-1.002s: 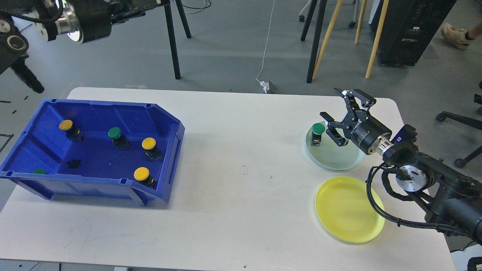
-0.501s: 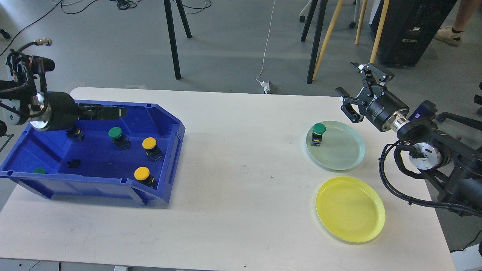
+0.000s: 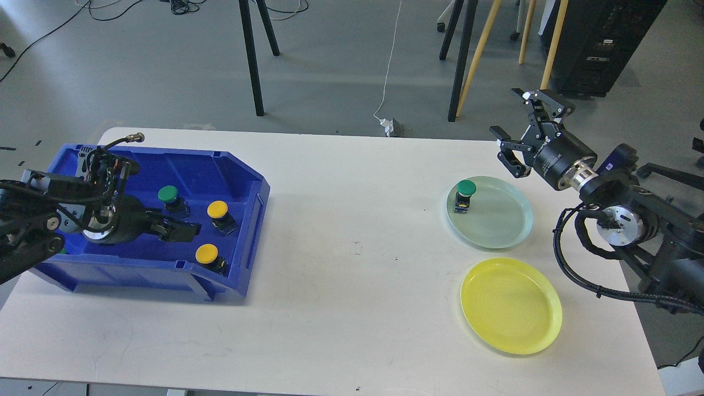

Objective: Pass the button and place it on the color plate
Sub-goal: 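Reach the left gripper into the bin and grasp a yellow button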

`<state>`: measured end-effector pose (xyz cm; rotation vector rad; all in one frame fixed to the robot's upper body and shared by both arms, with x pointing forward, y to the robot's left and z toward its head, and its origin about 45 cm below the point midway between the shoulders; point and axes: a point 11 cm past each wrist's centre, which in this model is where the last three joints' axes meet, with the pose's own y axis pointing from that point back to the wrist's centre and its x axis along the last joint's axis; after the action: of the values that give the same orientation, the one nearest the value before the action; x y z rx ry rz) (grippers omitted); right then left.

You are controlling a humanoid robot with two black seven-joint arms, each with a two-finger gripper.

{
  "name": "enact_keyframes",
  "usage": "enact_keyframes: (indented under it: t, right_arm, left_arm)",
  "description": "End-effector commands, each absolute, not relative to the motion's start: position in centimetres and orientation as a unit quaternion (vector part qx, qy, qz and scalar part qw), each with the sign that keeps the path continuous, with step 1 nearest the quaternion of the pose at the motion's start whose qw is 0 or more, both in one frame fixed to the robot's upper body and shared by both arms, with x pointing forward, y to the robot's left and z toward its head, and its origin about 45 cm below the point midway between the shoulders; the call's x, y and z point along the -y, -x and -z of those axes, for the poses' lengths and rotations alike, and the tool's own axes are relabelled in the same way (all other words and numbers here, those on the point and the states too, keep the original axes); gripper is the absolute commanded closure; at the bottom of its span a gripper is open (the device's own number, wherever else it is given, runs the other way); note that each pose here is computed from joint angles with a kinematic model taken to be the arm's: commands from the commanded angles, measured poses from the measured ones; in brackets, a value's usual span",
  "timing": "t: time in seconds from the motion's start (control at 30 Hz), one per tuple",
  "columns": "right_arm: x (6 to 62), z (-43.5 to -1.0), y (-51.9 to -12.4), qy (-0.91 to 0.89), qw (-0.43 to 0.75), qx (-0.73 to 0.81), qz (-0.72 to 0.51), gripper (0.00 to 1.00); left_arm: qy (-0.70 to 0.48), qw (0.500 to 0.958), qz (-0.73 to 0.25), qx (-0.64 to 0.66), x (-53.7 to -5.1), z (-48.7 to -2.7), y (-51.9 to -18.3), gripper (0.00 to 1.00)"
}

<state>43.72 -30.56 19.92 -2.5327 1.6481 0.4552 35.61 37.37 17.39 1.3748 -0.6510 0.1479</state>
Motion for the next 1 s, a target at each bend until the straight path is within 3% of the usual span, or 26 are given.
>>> enact_keyframes:
  t: [0.0,0.5,0.97]
  right_arm:
    - [30.6,-19.9,-43.7,0.828,0.042,-0.539,-0.149,0.22]
    - [30.6,-19.5,-43.6,0.825,0.038,-0.544,-0.151,0.22]
    - [30.3,-19.2,-43.6,0.823,0.037,-0.546,-0.153,0.22]
  left_arm:
    - [-0.615,0.725,-0.058,0.303,-35.7,-16.9,-35.9,0.03]
    - [-0.614,0.722,-0.075,0.311,-33.8,-16.8,-39.1,0.03]
    - [-0.615,0.726,-0.077,0.3,-32.4,-14.8,-40.1,0.03]
